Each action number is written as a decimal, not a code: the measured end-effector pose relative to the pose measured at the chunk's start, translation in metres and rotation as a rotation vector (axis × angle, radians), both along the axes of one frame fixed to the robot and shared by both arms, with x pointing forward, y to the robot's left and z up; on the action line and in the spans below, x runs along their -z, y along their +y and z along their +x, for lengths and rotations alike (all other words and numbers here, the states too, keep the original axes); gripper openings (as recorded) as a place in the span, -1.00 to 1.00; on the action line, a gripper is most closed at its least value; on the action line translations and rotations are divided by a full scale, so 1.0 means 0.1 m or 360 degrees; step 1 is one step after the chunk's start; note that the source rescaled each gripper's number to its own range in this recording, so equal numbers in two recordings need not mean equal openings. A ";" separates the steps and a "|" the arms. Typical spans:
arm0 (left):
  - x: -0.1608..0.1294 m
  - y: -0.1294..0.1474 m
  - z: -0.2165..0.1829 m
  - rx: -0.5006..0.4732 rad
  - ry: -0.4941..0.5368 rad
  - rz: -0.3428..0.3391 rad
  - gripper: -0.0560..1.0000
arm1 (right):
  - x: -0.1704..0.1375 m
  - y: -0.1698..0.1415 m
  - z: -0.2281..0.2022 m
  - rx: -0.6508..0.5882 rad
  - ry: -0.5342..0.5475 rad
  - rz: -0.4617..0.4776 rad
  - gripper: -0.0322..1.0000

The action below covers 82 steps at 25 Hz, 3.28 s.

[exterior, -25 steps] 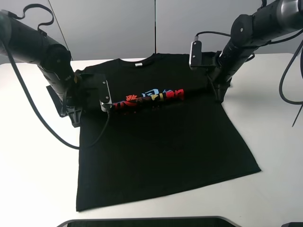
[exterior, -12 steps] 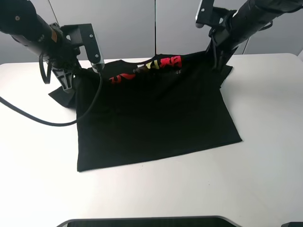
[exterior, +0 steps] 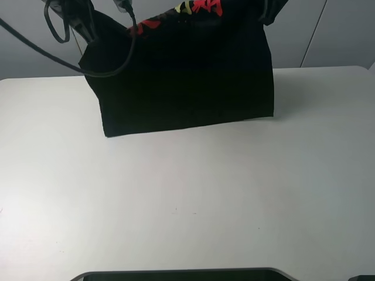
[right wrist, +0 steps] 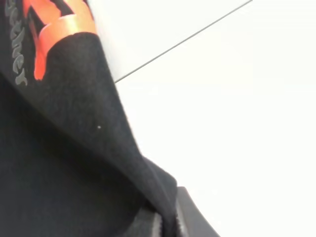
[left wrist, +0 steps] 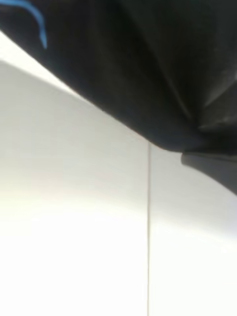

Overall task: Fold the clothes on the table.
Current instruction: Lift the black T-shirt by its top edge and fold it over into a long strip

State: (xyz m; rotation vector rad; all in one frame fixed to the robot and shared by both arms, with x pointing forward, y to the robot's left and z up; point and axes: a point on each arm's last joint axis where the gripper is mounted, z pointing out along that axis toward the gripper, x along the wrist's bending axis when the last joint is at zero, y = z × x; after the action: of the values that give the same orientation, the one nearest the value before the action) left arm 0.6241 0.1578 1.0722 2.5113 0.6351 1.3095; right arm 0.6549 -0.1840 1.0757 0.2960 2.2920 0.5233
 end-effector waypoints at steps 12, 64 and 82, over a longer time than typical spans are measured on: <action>-0.27 -0.09 0.50 -0.0180 -0.0395 0.0033 -0.85 | -0.31 -0.03 0.32 0.0206 -0.0323 0.0050 -0.91; 0.93 0.01 -1.16 0.0475 0.1608 0.0643 -0.85 | 1.30 -0.06 -1.04 0.0336 0.1916 0.0043 -0.91; 0.98 0.34 -0.63 0.0139 0.0868 0.0476 -0.85 | 1.34 -0.04 -0.65 0.0354 0.1210 0.0188 -0.91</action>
State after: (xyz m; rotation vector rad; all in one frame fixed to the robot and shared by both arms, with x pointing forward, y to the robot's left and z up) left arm 0.5610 0.1921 0.9744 3.1330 0.4419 0.7233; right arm 0.5898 -0.1877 0.9413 0.9276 2.8977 0.4817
